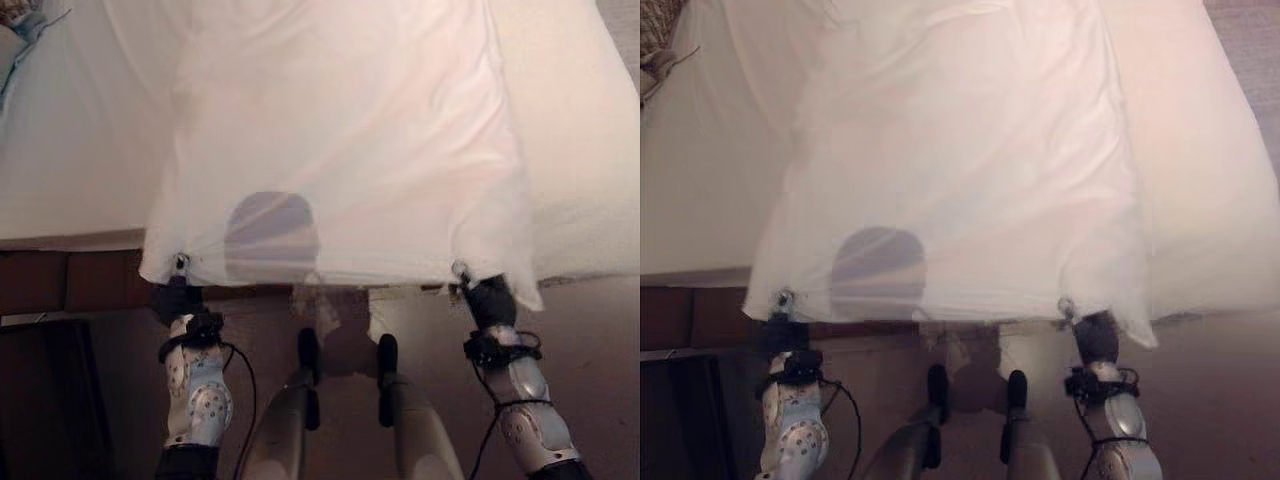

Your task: Make the bed

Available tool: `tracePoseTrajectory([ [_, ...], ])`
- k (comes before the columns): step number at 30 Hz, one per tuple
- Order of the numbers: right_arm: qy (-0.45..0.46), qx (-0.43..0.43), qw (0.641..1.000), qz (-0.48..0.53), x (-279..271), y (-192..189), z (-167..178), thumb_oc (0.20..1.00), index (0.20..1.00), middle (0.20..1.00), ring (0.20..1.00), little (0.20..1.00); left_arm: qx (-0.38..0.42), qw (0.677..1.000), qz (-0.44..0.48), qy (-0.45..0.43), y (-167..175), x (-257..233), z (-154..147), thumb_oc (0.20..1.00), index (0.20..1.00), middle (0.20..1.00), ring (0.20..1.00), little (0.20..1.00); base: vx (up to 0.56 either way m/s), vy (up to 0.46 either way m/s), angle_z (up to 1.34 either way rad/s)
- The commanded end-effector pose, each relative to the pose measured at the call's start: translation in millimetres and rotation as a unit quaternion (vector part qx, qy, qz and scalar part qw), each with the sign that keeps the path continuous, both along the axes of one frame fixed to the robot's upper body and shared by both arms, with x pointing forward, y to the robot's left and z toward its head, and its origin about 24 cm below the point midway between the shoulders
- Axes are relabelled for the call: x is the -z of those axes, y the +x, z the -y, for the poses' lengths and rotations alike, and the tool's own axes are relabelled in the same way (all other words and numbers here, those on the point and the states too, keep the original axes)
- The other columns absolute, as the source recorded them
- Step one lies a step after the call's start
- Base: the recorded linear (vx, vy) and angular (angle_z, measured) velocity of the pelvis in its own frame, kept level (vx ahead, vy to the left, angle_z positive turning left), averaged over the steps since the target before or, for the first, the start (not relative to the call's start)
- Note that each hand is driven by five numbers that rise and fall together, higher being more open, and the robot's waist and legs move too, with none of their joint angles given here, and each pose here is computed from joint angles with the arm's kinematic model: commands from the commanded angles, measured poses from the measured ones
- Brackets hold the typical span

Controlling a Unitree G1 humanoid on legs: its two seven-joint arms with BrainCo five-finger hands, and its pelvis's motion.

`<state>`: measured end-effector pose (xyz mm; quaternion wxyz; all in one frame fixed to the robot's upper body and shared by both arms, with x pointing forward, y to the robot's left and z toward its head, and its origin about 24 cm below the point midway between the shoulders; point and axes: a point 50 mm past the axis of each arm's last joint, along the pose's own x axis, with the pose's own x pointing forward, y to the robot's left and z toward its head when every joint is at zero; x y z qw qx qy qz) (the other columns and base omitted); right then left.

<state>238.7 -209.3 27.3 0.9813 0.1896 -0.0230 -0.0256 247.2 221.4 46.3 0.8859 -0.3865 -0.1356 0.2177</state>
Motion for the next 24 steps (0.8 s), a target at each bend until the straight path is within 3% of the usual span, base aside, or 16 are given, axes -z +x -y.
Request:
tracePoseTrajectory([
  [1,-0.009,0.020,0.999,-0.048,23,-13,21,0.200,0.200,0.200,0.200,0.200,-0.179,0.984,-0.003,0.017,-45,2,-84,0.200,0.200,0.200,0.200,0.200,0.01,-0.005,0.07],
  [5,-0.056,0.014,0.978,-0.198,82,-36,33,0.200,0.200,0.200,0.200,0.200,-0.165,0.973,-0.159,0.022,-55,62,-84,0.200,0.200,0.200,0.200,0.200,0.00,-0.003,0.03],
  [8,-0.080,0.011,0.968,-0.237,96,-42,36,0.200,0.200,0.200,0.200,0.200,-0.166,0.963,-0.210,0.018,-61,82,-86,0.200,0.200,0.200,0.200,0.200,0.02,0.018,0.06],
  [9,-0.114,0.017,0.947,-0.298,117,-52,37,0.200,0.200,0.200,0.200,0.200,-0.160,0.934,-0.320,0.006,-72,119,-84,0.200,0.200,0.200,0.200,0.200,0.00,0.000,0.00],
  [10,-0.114,0.017,0.948,-0.298,117,-51,37,0.200,0.200,0.200,0.200,0.200,-0.160,0.934,-0.320,0.006,-72,119,-84,0.200,0.200,0.200,0.200,0.200,0.03,0.048,0.00],
  [11,-0.111,0.030,0.935,-0.336,129,-57,38,0.200,0.200,0.200,0.200,0.200,-0.152,0.909,-0.387,-0.006,-81,139,-81,0.200,0.200,0.200,0.200,0.200,0.00,0.000,0.00],
  [15,-0.115,0.041,0.916,-0.383,143,-65,37,0.200,0.200,0.200,0.200,0.200,-0.153,0.887,-0.434,-0.022,-90,152,-77,0.200,0.200,0.200,0.200,0.200,0.00,0.000,0.00],
  [16,-0.120,0.043,0.910,-0.395,146,-68,38,0.426,0.426,0.426,0.426,0.426,-0.140,0.880,-0.453,-0.013,-93,156,-76,0.200,0.200,0.200,0.200,0.200,0.00,0.000,0.00],
  [17,-0.126,0.044,0.903,-0.408,149,-71,39,0.539,0.539,0.539,0.539,0.539,-0.134,0.872,-0.472,-0.010,-99,160,-75,0.200,0.200,0.200,0.200,0.200,0.00,0.000,0.00],
  [18,-0.127,0.045,0.900,-0.415,151,-74,40,0.818,0.818,0.818,0.818,0.818,-0.131,0.867,-0.481,-0.010,-103,163,-74,0.200,0.200,0.200,0.200,0.200,0.02,0.022,0.03],
  [19,-0.130,0.044,0.892,-0.431,155,-79,39,1.000,1.000,1.000,1.000,1.000,-0.117,0.862,-0.494,-0.006,-108,167,-70,0.382,0.382,0.382,0.382,0.382,0.02,0.018,0.04],
  [20,-0.131,0.042,0.891,-0.433,156,-80,38,1.000,1.000,1.000,1.000,1.000,-0.101,0.857,-0.505,-0.002,-110,170,-67,0.630,0.630,0.630,0.630,0.630,0.02,0.016,0.04],
  [21,-0.131,0.042,0.891,-0.433,156,-81,38,1.000,1.000,1.000,1.000,1.000,-0.101,0.857,-0.505,-0.001,-110,170,-67,1.000,1.000,1.000,1.000,1.000,0.00,0.000,0.00],
  [24,-0.133,0.048,0.883,-0.448,160,-88,39,1.000,1.000,1.000,1.000,1.000,-0.083,0.847,-0.525,0.004,-120,176,-63,1.000,1.000,1.000,1.000,1.000,0.01,-0.001,0.02],
])
